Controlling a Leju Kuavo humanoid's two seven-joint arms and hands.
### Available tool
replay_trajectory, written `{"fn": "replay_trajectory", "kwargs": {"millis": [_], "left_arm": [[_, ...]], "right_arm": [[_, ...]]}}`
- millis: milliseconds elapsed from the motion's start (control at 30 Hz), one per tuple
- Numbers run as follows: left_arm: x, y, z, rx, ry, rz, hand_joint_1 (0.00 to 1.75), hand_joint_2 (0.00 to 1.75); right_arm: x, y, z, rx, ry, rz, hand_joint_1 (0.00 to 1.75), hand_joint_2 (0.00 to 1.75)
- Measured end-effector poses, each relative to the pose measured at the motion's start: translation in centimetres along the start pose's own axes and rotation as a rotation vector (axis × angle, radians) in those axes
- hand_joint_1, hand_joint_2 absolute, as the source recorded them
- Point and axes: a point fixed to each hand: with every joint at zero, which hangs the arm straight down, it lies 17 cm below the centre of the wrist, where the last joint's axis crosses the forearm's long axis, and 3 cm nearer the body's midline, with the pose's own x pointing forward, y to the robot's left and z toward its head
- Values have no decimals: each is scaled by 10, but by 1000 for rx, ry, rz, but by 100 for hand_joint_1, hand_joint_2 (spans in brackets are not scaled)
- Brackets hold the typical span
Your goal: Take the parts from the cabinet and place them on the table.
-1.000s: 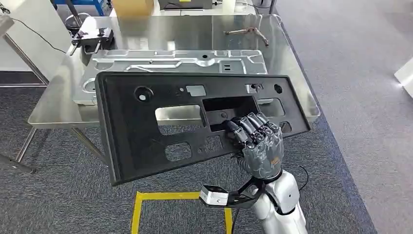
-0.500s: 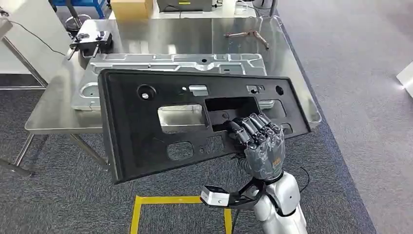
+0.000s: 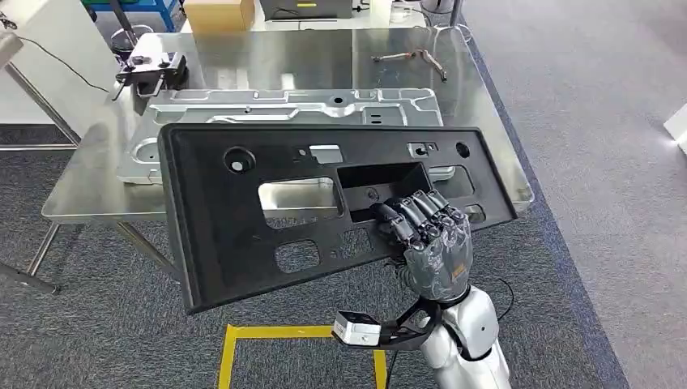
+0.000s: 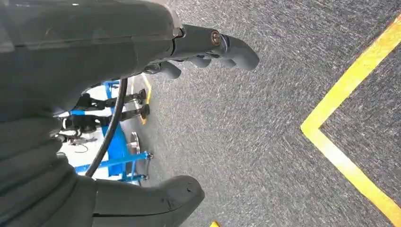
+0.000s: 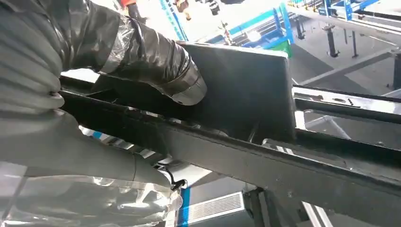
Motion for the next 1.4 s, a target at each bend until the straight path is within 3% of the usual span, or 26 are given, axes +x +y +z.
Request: {"fn": "replay_trajectory", "kwargs": {"millis": [1400], "left_arm": [[-17,-5,-1,-8,42,67,0,175]], "right_arm": [[4,-11,14,2,20,-23,175,175]]}}
